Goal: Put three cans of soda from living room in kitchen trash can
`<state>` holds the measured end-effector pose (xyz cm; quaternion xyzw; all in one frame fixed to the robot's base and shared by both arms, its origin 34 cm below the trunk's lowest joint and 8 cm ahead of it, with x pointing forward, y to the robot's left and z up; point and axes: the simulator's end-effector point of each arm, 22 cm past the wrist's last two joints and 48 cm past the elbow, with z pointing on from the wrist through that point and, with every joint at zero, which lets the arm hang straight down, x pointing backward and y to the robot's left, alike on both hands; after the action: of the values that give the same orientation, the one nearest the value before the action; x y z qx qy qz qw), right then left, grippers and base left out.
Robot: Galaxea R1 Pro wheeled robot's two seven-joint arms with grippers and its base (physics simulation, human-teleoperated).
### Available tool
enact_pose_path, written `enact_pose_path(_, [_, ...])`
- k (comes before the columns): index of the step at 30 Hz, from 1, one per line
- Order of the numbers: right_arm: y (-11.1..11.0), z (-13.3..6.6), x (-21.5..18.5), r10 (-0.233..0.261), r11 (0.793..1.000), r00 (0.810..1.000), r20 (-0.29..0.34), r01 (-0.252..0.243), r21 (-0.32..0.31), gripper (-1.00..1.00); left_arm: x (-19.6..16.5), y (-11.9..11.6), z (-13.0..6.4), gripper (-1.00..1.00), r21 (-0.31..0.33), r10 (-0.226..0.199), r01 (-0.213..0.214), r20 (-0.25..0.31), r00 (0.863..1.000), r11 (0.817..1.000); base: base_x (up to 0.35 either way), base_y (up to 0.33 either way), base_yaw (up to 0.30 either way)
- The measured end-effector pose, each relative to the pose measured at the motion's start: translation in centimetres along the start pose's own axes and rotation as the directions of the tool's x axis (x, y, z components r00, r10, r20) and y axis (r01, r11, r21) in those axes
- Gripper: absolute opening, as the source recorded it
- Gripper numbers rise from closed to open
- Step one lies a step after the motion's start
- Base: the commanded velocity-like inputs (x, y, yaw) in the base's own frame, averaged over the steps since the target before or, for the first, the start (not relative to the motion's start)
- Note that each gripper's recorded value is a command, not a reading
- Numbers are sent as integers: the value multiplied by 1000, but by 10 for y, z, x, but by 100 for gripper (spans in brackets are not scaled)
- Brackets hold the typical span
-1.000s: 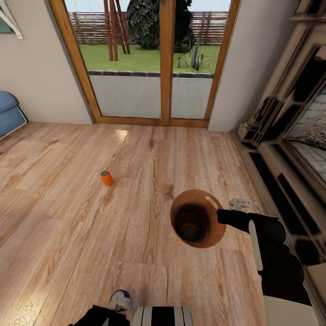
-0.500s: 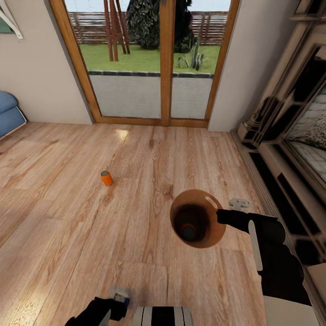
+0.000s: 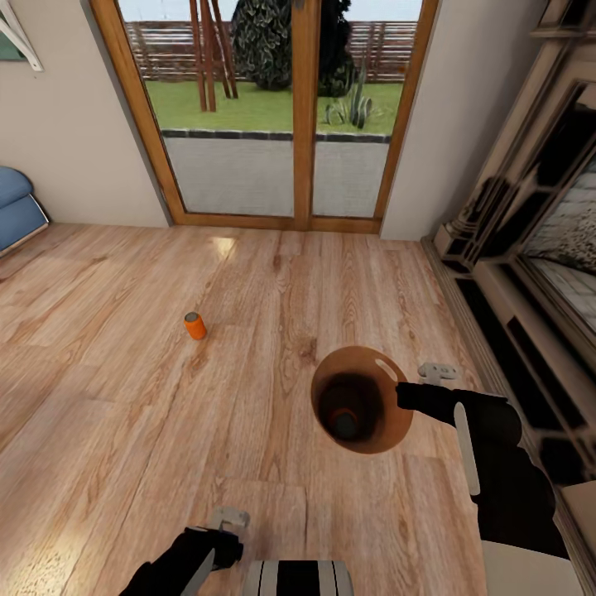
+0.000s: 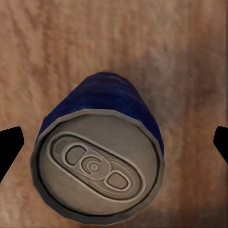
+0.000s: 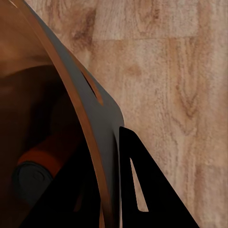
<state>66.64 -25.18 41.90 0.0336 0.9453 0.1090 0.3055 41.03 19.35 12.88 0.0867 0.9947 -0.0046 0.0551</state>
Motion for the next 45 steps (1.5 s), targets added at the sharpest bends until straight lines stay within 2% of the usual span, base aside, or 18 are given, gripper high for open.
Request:
enact_pose_path(11, [0, 0, 0, -1, 1000, 1000, 0, 1, 1, -100, 5, 9, 7, 100, -17, 1, -1, -28, 1000, 1000, 0, 0, 0])
enact_pose_path(17, [0, 0, 0, 1, 1000, 1000, 0, -1, -1, -100, 3, 14, 10, 100, -26, -1, 1, -16, 1000, 1000, 0, 0, 0])
enact_pose_path(42, [1, 0, 0, -1, 1000, 1000, 0, 1, -3, -100, 17, 7, 12, 100, -18, 0, 0, -43, 999, 1000, 0, 0, 0])
enact_pose_path(43, [1, 0, 0, -1, 1000, 1000, 0, 1, -3, -100, 17, 7, 12, -100, -19, 0, 0, -43, 999, 1000, 0, 0, 0])
enact_pose_path(45, [1, 0, 0, -1, 1000, 1000, 0, 1, -2, -100, 17, 7, 12, -100, -19, -2, 1, -43, 999, 1000, 0, 0, 0])
